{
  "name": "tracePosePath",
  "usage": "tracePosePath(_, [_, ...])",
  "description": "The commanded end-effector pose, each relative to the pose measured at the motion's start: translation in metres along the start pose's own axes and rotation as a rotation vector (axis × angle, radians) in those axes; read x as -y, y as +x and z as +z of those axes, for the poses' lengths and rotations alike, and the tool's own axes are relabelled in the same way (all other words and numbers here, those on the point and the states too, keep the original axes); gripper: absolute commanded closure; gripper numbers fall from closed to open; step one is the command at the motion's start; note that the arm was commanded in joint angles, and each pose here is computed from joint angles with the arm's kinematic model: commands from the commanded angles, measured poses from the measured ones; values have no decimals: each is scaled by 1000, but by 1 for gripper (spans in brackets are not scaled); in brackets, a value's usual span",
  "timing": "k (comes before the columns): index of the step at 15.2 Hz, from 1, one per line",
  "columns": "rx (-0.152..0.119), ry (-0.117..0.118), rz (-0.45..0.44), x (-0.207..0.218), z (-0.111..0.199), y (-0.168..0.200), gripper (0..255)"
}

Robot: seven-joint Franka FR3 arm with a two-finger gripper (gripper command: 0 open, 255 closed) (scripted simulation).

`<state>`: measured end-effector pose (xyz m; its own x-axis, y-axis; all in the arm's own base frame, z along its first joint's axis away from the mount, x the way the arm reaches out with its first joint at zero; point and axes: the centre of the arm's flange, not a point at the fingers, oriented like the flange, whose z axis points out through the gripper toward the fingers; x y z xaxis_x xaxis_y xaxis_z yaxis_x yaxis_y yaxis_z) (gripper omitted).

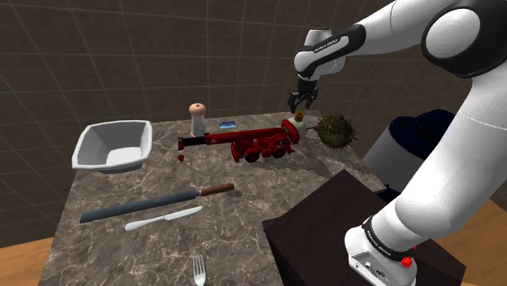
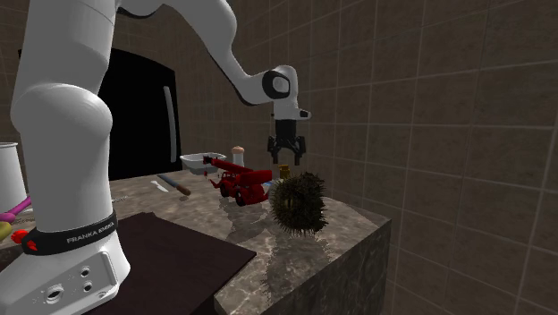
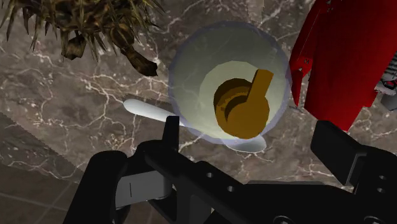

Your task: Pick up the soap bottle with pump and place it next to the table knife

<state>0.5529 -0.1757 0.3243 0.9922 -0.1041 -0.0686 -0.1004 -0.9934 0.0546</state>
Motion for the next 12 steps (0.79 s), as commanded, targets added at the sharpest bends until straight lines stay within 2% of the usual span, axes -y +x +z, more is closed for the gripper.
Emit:
tracePosePath(1, [-1, 0, 0, 0, 10, 1, 0])
tracePosePath(5, [-1, 0, 0, 0, 29, 1, 0])
tracePosePath(12, [-1, 0, 0, 0, 29, 1, 0])
